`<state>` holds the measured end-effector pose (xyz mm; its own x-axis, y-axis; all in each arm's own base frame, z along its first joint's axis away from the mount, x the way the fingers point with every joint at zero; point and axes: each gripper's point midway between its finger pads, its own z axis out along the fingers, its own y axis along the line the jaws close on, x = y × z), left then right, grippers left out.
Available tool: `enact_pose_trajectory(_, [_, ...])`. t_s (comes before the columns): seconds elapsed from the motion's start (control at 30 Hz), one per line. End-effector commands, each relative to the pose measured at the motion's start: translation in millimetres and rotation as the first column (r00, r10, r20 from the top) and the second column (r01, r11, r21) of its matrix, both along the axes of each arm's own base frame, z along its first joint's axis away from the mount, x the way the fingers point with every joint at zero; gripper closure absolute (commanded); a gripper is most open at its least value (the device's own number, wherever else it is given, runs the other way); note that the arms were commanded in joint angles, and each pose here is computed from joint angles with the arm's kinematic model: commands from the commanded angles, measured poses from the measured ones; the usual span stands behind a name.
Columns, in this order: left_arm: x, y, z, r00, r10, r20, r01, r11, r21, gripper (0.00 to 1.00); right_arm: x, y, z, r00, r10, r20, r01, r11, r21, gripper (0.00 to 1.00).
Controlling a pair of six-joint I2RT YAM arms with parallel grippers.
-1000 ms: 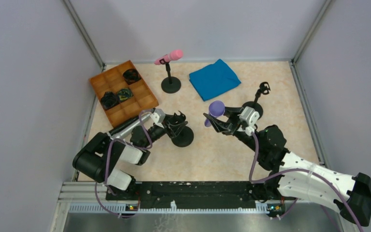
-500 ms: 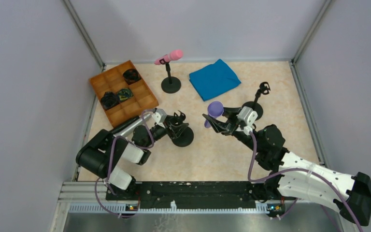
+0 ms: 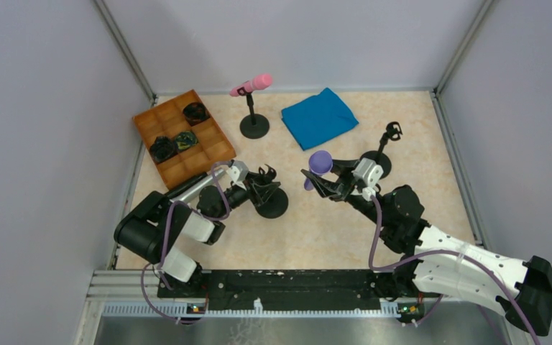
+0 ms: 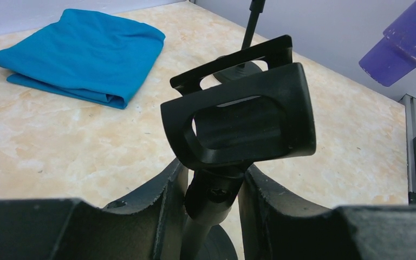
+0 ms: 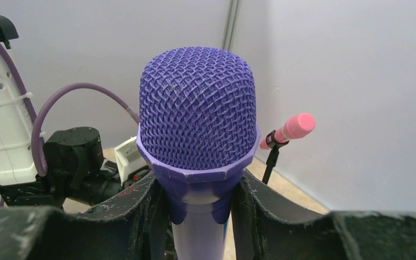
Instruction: Attach the microphones to the stand
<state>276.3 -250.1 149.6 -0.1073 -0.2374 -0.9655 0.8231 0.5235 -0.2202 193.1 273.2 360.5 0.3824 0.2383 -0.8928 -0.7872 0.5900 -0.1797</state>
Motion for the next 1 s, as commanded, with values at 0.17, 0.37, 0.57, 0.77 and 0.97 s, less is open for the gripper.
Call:
enact_pose_trajectory(0.17, [-8.3, 0.7, 78.8, 0.964, 0.003, 0.265, 0.040, 0.987, -0.158, 0.67, -4.7, 0.0, 16.6, 0.999, 0.021, 0.029, -0.022, 0.999, 0.035, 1.00])
enact_pose_trajectory(0.37, [-6.9, -7.8, 76.9, 0.975, -0.049, 0.218, 0.082, 0.985, -0.149, 0.93, -4.3, -3.0, 18.5, 0.999, 0.008, 0.039, -0.010, 0.999, 0.042, 1.00])
enact_pose_trajectory(0.57, [-16.7, -19.4, 87.1, 0.974, -0.157, 0.165, 0.188, 0.964, -0.190, 0.93, -0.7, -10.7, 21.9, 0.996, -0.042, 0.078, 0.038, 0.998, 0.054, 1.00])
enact_pose_trajectory(0.77, [-23.0, -19.5, 92.6, 0.974, -0.184, 0.134, 0.208, 0.958, -0.199, 1.00, 0.8, -19.5, 31.2, 0.989, -0.085, 0.117, 0.073, 0.992, 0.103, 1.00])
enact_pose_trajectory(0.97, [-26.0, -21.5, 87.1, 0.973, -0.210, 0.097, 0.224, 0.960, -0.169, 1.00, -4.2, -20.6, 46.2, 0.986, -0.071, 0.148, 0.047, 0.986, 0.163, 1.00])
